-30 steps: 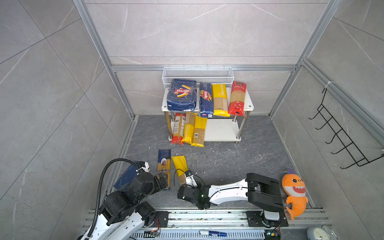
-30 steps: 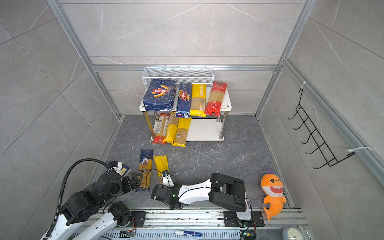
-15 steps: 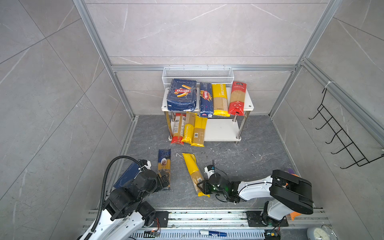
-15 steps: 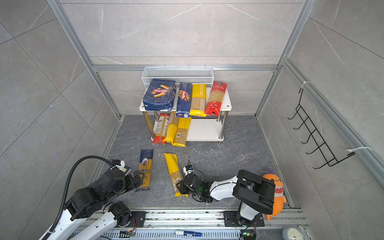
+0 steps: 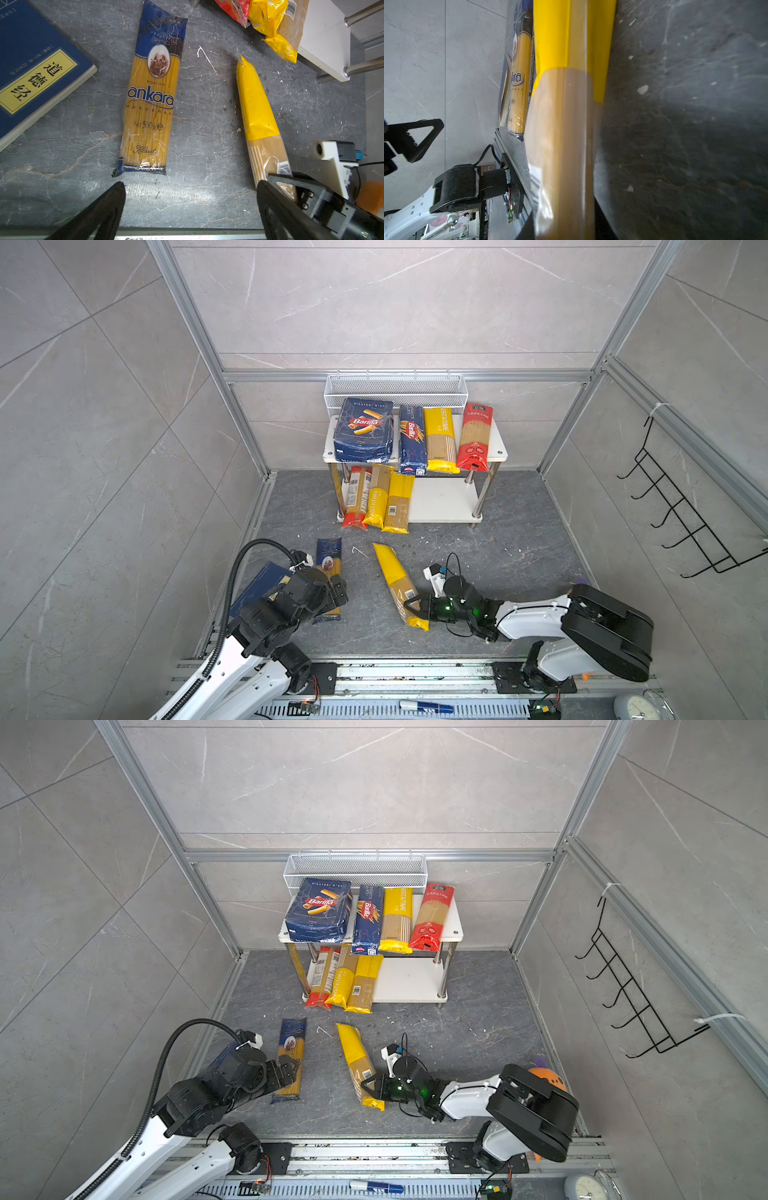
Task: Place and organize the pasta boxes and bags onto the shelf
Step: 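Drag the barcode yellow bag toward the shelf with the right gripper, then tilt the barcode yellow bag upright against the lower shelf edge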
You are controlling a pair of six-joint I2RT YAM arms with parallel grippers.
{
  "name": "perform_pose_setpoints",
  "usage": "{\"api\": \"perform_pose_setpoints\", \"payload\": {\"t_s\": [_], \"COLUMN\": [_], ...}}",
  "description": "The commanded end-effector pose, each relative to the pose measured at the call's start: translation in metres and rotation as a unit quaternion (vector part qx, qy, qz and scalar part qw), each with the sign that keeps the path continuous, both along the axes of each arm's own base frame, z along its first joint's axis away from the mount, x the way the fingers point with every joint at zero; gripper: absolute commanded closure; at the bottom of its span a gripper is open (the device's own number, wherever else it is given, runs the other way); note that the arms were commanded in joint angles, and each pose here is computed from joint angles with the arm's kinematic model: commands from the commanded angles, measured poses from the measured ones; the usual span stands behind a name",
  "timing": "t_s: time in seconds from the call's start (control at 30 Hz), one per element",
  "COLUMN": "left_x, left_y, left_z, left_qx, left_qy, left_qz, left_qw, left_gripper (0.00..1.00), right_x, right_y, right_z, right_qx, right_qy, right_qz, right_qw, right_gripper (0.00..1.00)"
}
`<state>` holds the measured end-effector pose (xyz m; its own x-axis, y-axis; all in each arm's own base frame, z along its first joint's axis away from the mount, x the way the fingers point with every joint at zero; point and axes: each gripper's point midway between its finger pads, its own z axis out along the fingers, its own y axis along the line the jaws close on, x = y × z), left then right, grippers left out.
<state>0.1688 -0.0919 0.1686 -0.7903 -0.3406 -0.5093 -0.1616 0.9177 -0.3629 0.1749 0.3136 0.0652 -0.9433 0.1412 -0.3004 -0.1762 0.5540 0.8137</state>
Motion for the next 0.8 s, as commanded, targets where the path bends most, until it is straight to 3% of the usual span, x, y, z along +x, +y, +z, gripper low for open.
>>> {"api": "perform_pose_setpoints", "payload": {"t_s": [0.0,0.33,0.77], "left_x": [0.013,0.026,0.034], "left_y": [-0.012,-0.022,-0.03], "left_z": [0.017,0.022,0.028], "left_qx": [-0.014,-0.007,-0.007], "left_qy": [-0.027,-0.033,-0.039], "left_qz": [-0.013,-0.022,-0.031], "left_qw": [0.999,0.999,0.999], "left_gripper": [0.0,0.0,0.0], "right_x": [0.003,0.001,0.028], "right_y": [0.0,-0.026,-0.035], "right_z": [0.044,0.092,0.127], "right_qx": [0.047,0.07,0.158], "right_qy": [-0.034,-0.06,-0.046], "right_qz": [0.008,-0.003,-0.015], "right_qw": [0.998,0.996,0.986], "right_gripper": [0.84,0.84,0.85]}}
